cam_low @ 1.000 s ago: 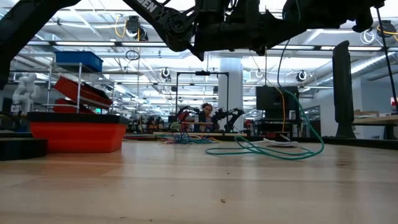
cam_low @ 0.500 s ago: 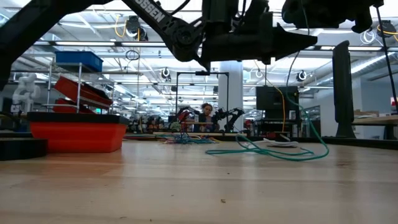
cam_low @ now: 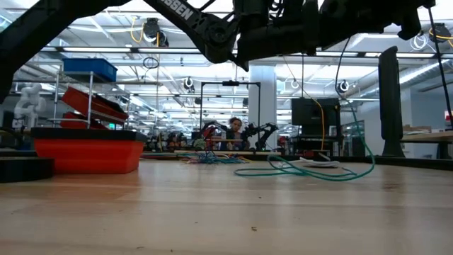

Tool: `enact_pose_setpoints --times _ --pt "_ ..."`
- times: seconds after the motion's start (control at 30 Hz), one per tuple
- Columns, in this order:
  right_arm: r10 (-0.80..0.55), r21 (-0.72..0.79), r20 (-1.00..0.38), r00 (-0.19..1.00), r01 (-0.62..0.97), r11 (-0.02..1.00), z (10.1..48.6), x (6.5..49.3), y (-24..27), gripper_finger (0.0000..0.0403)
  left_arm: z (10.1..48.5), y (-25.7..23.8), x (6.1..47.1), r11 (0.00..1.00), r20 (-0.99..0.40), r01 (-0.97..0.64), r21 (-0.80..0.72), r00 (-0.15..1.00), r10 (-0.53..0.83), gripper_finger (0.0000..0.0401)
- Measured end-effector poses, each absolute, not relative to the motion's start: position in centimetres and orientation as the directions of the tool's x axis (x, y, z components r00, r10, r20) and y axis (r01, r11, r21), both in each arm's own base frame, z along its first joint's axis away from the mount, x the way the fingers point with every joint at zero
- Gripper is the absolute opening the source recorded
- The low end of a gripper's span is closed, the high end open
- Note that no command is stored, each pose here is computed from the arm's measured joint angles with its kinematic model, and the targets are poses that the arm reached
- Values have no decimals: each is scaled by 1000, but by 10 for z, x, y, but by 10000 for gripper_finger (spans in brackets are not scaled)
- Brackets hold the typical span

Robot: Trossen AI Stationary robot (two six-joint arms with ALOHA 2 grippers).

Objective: Coil cords
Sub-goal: Coil the green wire onto the spool

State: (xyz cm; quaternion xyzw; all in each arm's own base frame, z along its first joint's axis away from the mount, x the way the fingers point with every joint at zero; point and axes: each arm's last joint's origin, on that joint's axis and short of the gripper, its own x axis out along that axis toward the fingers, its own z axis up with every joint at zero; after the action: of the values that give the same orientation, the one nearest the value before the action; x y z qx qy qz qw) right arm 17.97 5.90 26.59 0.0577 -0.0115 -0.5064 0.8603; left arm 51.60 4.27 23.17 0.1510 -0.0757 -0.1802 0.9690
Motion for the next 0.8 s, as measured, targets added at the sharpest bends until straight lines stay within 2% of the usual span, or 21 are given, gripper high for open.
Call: enact_pose_setpoints --times 0.47,0.8 --pt "-870 169 -88 486 868 467 266 185 51 0 239 41 520 870 51 330 367 926 -373 1" --pt "-876 174 -51 480 868 465 269 185 56 0 223 52 524 906 17 314 282 943 -332 1"
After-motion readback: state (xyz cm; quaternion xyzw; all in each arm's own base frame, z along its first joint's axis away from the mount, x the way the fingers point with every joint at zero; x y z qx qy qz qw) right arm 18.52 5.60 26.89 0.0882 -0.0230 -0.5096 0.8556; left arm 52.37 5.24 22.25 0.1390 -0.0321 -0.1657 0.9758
